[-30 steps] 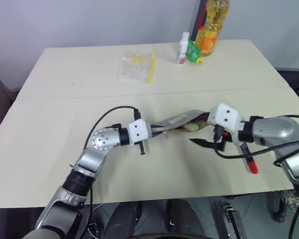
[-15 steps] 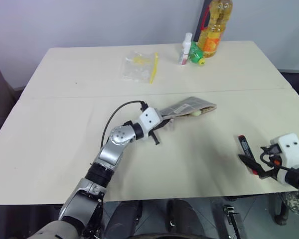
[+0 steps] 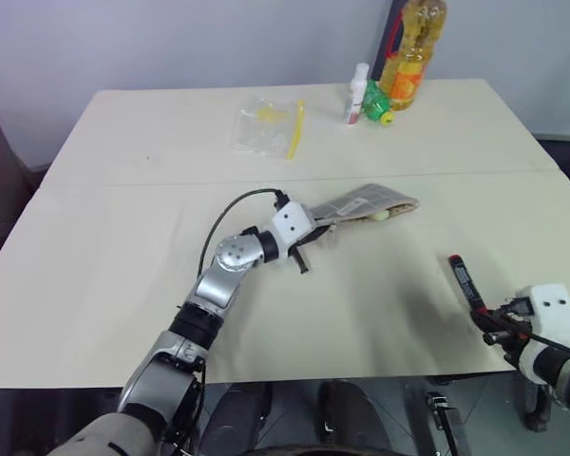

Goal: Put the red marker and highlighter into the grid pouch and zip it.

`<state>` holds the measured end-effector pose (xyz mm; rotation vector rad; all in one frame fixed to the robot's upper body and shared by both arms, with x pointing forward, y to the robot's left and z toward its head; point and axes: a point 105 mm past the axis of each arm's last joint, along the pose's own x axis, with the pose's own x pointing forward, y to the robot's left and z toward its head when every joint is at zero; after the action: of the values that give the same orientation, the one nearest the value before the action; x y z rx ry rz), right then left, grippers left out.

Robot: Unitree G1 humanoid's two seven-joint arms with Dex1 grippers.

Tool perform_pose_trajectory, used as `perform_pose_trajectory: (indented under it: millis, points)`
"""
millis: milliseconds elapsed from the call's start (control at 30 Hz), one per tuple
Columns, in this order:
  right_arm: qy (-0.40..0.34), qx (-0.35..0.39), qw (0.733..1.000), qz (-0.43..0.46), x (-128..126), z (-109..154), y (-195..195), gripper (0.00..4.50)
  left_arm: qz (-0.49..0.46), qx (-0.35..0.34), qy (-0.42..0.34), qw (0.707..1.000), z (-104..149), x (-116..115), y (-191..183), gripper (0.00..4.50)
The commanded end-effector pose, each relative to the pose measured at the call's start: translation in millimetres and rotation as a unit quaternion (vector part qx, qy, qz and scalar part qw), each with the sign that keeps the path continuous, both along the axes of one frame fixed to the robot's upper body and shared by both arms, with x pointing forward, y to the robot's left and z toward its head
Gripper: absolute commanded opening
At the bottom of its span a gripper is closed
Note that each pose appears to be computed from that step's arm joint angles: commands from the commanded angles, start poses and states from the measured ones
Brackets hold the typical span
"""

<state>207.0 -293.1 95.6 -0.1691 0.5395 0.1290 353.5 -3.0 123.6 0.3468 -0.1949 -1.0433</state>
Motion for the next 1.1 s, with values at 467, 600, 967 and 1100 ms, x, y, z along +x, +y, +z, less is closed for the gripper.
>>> perform_pose_trajectory:
  millis: [467,600,967,1100]
  points:
    - [-0.112,-0.118,0.957,0.241,44,75,70,0.28,0.005,-0.020,-0.039,0.999,17,-2,10,0.00]
    - [-0.106,-0.133,0.949,0.266,49,73,80,0.28,0.006,-0.020,-0.040,0.999,17,-2,10,0.00]
    - [-0.080,-0.157,0.949,0.263,64,64,79,0.28,0.002,-0.026,-0.042,0.999,20,-6,9,0.00]
    - [-0.076,-0.179,0.945,0.264,65,65,76,0.28,-0.004,-0.024,-0.044,0.999,20,-9,9,0.00]
